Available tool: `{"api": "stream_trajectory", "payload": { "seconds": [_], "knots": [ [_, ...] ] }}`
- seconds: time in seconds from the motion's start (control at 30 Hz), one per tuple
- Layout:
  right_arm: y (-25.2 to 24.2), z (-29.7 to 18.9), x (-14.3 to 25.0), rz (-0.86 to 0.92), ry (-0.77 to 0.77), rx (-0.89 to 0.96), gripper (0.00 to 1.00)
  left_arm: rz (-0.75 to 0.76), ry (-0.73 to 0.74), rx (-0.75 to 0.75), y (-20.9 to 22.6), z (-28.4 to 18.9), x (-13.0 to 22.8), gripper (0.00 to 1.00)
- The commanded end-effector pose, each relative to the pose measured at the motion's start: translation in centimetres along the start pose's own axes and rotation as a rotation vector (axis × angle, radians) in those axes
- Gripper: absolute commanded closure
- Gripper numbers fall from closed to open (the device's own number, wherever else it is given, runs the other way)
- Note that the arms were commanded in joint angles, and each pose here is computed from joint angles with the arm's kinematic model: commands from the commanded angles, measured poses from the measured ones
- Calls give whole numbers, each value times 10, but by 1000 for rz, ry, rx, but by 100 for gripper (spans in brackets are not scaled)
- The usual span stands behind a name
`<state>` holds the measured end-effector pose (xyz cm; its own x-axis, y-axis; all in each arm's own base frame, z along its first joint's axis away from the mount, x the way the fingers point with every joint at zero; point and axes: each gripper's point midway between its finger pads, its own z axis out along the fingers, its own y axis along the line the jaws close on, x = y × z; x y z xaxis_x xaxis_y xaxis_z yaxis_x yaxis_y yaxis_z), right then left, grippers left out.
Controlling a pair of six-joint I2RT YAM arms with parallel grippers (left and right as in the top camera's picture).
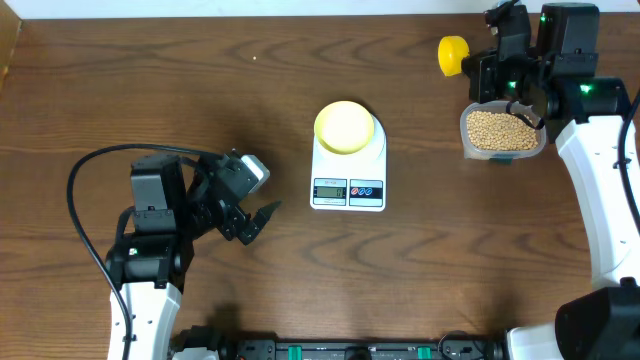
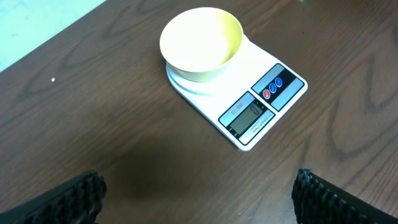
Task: Scoop item into bowl and weigh 50g on scale
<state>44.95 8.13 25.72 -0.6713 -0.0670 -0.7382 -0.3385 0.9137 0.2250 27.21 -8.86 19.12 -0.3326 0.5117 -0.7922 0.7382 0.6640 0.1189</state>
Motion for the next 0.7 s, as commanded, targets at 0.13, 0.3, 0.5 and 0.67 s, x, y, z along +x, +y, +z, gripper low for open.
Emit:
{"api": "stream_trajectory", "payload": {
  "seconds": [0.13,0.3,0.5,0.67],
  "knots": [
    [7,-8,-10,-31,-30,-11,99,14,-9,12,-2,1,-1,3],
    [7,-8,-9,-34,-23,-11,99,15,-9,12,-2,1,-1,3],
    [7,-8,-8,-35,-20,-11,99,14,-9,12,-2,1,-1,2],
    [7,-8,-8,-34,-19,-12,99,15,-9,12,-2,1,-1,3]
  ]
}}
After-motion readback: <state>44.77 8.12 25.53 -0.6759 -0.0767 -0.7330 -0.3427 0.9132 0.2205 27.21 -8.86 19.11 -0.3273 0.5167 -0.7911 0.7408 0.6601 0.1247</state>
